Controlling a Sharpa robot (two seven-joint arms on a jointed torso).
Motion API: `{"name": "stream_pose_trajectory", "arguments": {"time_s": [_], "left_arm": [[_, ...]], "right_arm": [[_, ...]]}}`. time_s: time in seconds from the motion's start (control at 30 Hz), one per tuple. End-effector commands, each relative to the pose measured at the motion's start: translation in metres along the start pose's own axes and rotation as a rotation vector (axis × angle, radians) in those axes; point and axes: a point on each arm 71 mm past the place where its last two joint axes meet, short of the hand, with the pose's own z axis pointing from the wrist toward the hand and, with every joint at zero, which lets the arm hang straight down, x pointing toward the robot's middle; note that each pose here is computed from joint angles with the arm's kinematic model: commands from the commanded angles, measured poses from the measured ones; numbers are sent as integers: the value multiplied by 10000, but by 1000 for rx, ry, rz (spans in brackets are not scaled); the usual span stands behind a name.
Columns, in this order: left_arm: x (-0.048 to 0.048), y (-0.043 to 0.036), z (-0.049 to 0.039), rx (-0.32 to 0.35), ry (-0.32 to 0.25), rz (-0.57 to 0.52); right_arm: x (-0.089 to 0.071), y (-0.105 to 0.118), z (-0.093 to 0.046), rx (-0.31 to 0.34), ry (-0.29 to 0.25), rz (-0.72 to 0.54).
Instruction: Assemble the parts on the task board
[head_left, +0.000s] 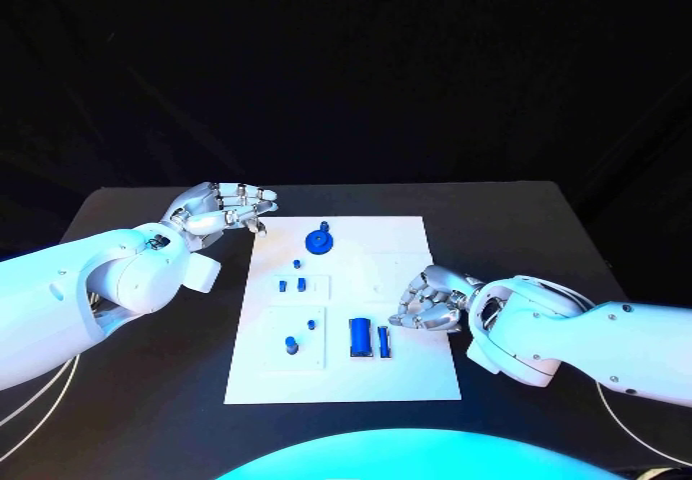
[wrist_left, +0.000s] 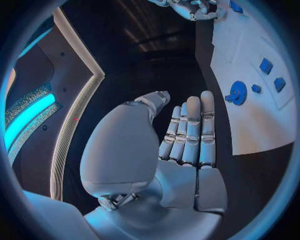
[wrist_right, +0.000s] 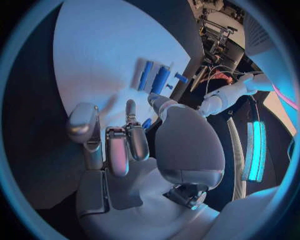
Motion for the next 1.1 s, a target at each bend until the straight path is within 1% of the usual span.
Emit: {"name": "stream_pose_trajectory", "arguments": {"time_s": [0.03, 0.13, 0.27, 0.3, 0.37, 0.43, 0.53, 0.73, 0.87, 0.9, 1.03, 1.1], "left_arm": [[-15, -20, 7, 31, -16, -15], [-52, -11, 13, 41, -40, -27], [-118, 22, 27, 58, -86, -51], [-126, 26, 28, 60, -91, -54], [-165, 48, 44, 70, -122, -72], [-200, 62, 64, 77, -148, -86], [-272, 90, 123, 92, -201, -108], [-382, 142, 279, 120, -298, -125], [-428, 164, 366, 138, -338, -116], [-367, 194, 371, 84, -271, -97], [-339, 199, 366, 85, -277, -95], [-293, 206, 357, 85, -287, -92]], "right_arm": [[-232, 49, 75, -180, -72, 204], [-471, -46, 210, -190, -111, 356], [-783, -186, 412, -204, -191, 510], [-813, -197, 434, -206, -200, 521], [-944, -242, 536, -218, -240, 570], [-1029, -267, 616, -229, -267, 597], [-1145, -279, 774, -257, -296, 628], [-1277, -270, 1058, -301, -314, 643], [-1329, -270, 1178, -319, -330, 651], [-1325, -304, 1169, -233, -361, 588], [-1293, -281, 1159, -239, -365, 602], [-1243, -242, 1141, -247, -372, 623]]}}
